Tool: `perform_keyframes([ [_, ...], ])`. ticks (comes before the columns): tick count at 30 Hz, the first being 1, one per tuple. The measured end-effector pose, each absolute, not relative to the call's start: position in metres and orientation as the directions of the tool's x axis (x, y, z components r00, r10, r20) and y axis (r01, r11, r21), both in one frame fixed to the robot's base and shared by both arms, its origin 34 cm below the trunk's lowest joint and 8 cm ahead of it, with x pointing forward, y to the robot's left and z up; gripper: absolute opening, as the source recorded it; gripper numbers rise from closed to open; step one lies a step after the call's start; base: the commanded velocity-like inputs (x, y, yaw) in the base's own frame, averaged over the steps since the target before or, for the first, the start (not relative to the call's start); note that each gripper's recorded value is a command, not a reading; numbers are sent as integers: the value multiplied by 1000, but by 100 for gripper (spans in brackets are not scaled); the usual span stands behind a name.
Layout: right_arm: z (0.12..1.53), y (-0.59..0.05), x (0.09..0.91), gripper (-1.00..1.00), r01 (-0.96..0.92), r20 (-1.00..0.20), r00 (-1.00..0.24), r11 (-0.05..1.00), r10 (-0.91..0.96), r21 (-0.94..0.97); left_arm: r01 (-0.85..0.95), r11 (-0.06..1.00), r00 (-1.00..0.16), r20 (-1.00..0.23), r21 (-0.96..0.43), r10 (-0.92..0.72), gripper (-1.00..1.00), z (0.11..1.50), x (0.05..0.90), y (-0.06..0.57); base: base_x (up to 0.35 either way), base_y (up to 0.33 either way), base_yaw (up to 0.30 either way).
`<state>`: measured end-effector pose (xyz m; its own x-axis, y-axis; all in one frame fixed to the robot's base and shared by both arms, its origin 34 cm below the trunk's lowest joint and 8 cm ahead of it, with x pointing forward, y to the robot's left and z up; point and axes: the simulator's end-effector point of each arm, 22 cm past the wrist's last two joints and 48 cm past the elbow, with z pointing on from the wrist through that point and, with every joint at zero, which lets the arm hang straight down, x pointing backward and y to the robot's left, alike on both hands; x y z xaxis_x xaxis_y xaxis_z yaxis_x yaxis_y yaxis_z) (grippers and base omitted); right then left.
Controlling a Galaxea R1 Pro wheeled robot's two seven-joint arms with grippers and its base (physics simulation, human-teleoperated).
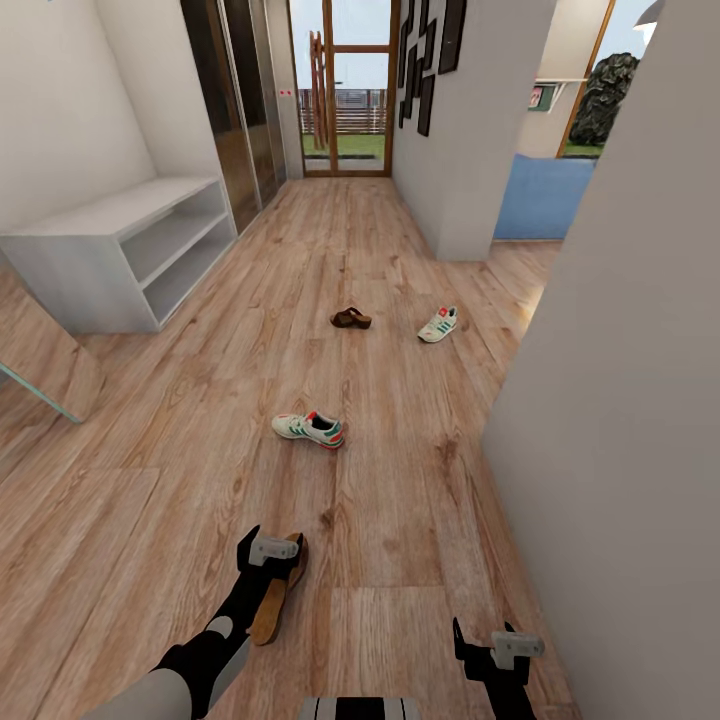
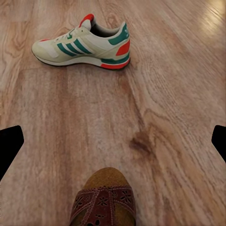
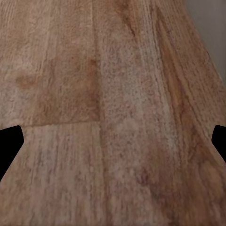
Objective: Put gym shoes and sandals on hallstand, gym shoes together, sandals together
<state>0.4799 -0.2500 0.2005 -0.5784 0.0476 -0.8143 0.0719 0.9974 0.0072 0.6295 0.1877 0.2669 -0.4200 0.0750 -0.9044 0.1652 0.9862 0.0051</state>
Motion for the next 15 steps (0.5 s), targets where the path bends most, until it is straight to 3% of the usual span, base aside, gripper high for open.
perform_keyframes([
  [15, 201, -251, 480, 100, 72, -815, -578, 997, 47, 6, 165, 986, -424, -903, 6, 76, 100, 265, 627, 189, 1, 0, 0],
])
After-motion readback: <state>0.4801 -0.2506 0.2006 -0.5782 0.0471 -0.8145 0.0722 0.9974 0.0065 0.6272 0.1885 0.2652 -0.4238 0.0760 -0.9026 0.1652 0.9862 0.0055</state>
